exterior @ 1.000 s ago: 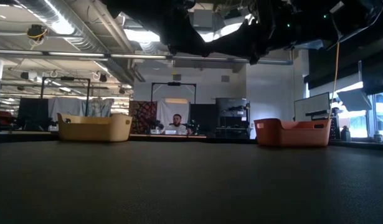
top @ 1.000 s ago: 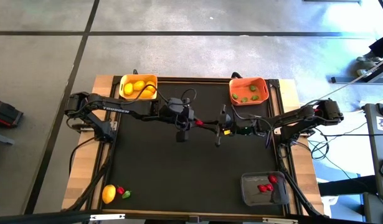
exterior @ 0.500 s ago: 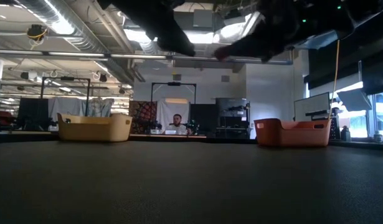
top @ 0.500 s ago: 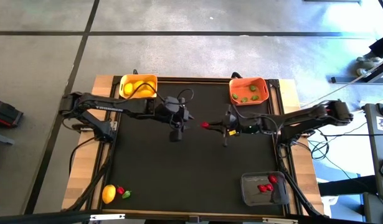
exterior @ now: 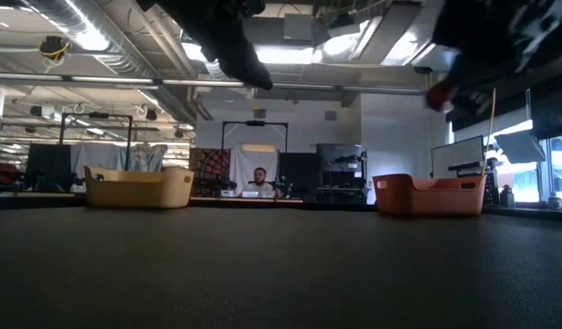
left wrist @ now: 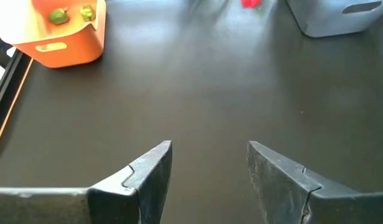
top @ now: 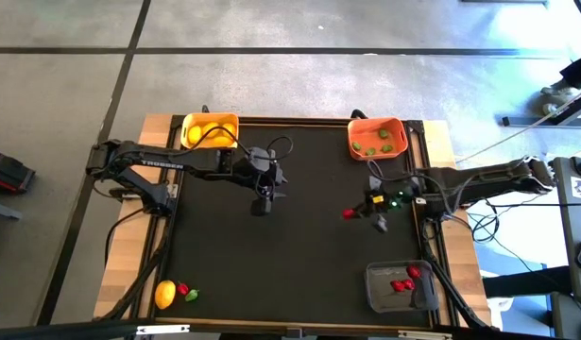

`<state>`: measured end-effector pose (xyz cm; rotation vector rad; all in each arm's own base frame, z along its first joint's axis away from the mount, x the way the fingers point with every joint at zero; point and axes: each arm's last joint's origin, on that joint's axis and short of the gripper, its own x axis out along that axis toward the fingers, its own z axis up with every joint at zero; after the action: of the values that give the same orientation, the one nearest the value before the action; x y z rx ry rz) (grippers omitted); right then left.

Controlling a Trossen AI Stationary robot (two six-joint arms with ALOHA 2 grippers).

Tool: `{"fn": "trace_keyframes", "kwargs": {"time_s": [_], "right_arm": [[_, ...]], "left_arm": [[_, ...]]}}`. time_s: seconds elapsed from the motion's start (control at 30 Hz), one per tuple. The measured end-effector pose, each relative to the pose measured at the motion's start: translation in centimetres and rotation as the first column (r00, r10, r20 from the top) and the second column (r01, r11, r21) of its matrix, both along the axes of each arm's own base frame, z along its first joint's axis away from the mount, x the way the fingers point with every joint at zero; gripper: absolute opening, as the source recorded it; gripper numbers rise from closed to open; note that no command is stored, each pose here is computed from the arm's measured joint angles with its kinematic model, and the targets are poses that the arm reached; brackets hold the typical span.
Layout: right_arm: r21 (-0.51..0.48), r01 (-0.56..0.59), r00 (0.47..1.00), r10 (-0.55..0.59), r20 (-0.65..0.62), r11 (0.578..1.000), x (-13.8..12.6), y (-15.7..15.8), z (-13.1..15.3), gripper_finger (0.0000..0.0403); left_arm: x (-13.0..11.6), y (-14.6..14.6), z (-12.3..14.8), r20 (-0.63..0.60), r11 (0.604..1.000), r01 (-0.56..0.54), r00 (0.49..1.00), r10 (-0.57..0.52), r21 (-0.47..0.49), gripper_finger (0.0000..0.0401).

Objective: Sort produce into baskets
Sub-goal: Put the top red chili pepper into the gray bin

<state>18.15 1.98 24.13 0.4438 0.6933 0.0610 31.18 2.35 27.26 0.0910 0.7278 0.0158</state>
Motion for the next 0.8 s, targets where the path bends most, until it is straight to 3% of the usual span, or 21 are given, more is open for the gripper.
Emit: {"fn": "trace_keyframes", "kwargs": {"time_s": [0.5, 0.8], "right_arm": [[0.207, 0.033, 0.989, -0.002, -0.149, 0.978, -4.2, 4.6, 0.4, 0.0003], [0.386, 0.103, 0.961, 0.008, -0.275, 0.917, -6.3, 7.8, 0.3, 0.0003]], "left_arm": [[0.0, 0.0, 0.0, 0.000, 1.000, 0.000, 1.000, 0.000, 0.001, 0.0203], [0.0, 0.2, 0.0, 0.001, 1.000, -0.002, 1.000, 0.002, 0.003, 0.0203]]}}
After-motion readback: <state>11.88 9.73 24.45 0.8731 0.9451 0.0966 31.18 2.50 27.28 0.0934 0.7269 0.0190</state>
